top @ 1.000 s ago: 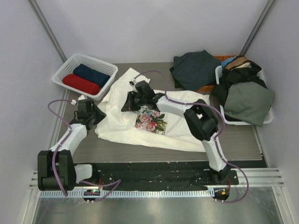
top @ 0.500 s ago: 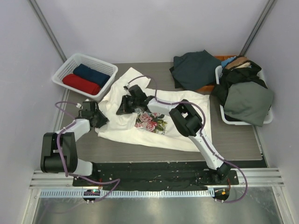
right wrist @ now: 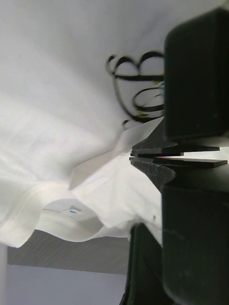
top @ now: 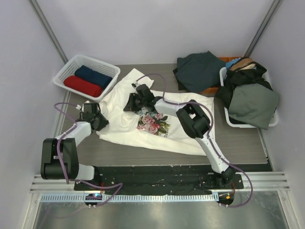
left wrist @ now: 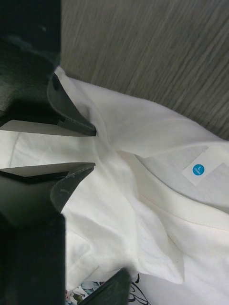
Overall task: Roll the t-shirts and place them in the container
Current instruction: Fold the T-shirt at the center of the board.
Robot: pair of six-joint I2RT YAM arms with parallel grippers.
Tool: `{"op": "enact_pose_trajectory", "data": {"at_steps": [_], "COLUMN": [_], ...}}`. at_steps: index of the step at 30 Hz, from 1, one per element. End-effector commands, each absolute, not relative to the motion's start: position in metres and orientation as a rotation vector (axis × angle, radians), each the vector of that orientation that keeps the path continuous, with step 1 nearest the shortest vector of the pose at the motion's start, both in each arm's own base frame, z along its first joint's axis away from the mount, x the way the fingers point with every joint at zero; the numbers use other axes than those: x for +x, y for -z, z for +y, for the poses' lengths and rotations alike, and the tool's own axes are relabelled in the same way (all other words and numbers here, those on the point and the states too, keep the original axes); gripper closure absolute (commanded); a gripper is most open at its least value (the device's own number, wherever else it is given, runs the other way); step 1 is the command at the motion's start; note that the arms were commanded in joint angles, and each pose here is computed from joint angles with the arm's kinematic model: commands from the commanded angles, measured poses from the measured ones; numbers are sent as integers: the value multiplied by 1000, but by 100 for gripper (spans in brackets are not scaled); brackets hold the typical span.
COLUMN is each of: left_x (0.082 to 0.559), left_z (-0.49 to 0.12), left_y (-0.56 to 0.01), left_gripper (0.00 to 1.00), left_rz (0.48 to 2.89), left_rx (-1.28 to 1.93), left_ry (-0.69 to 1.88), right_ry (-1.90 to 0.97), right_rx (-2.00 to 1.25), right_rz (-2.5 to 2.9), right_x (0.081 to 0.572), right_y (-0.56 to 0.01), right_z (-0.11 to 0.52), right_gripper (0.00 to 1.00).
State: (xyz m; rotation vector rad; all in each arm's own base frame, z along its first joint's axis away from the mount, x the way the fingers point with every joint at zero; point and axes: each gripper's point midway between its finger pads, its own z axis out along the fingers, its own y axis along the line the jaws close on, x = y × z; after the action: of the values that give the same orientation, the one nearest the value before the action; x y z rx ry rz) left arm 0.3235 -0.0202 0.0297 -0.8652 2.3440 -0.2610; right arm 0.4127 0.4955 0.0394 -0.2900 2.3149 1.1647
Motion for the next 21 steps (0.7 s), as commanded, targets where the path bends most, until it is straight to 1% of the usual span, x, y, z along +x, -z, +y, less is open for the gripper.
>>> {"op": "enact_pose_trajectory", "data": {"at_steps": [1, 2, 3, 4, 5, 6, 7, 8, 10, 11, 13, 14, 18, 20, 21], "left_x": [326, 324, 323, 321, 319, 315, 312, 308, 293, 289, 276, 274, 286, 302, 306], "left_z": [2, 4, 5, 6, 7, 8, 9, 10, 20, 25, 36, 38, 34, 29, 26], "left_y": [-69, -75, -81, -91, -96, -97, -105, -105, -100, -102, -93, -91, -86, -97, -92], "left_gripper": [67, 66, 62, 60, 55, 54, 53, 53, 50, 49, 46, 45, 50, 51, 52], "left_rz": [2240, 2226, 2211, 2183, 2167, 2161, 2133, 2129, 2124, 2103, 2099, 2096, 2110, 2101, 2133], "left_rx": [-825, -819, -808, -802, -801, -802, -804, -814, -871, -890, -932, -937, -914, -894, -891], "left_ry": [142, 134, 129, 129, 125, 124, 132, 123, 52, 26, -55, -66, -33, 22, 28], "right_ry": [-1144, -1138, -1156, -1187, -1193, -1230, -1265, -1259, -1285, -1269, -1301, -1297, -1240, -1204, -1184], "right_rx": [-333, -335, -340, -344, -339, -332, -350, -349, -377, -373, -383, -396, -450, -476, -470], "right_rz": [2132, 2170, 2141, 2133, 2190, 2179, 2193, 2248, 2241, 2282, 2262, 2293, 2315, 2354, 2361], "right_x": [409, 395, 385, 376, 360, 349, 336, 321, 298, 285, 269, 255, 237, 232, 233], "right_y": [-141, -130, -151, -158, -139, -152, -151, -132, -138, -123, -129, -117, -100, -85, -80], "right_z": [466, 456, 449, 445, 435, 431, 431, 422, 420, 411, 409, 406, 401, 396, 394], "right_gripper": [89, 87, 87, 86, 85, 85, 84, 84, 81, 81, 81, 81, 84, 89, 91]}}
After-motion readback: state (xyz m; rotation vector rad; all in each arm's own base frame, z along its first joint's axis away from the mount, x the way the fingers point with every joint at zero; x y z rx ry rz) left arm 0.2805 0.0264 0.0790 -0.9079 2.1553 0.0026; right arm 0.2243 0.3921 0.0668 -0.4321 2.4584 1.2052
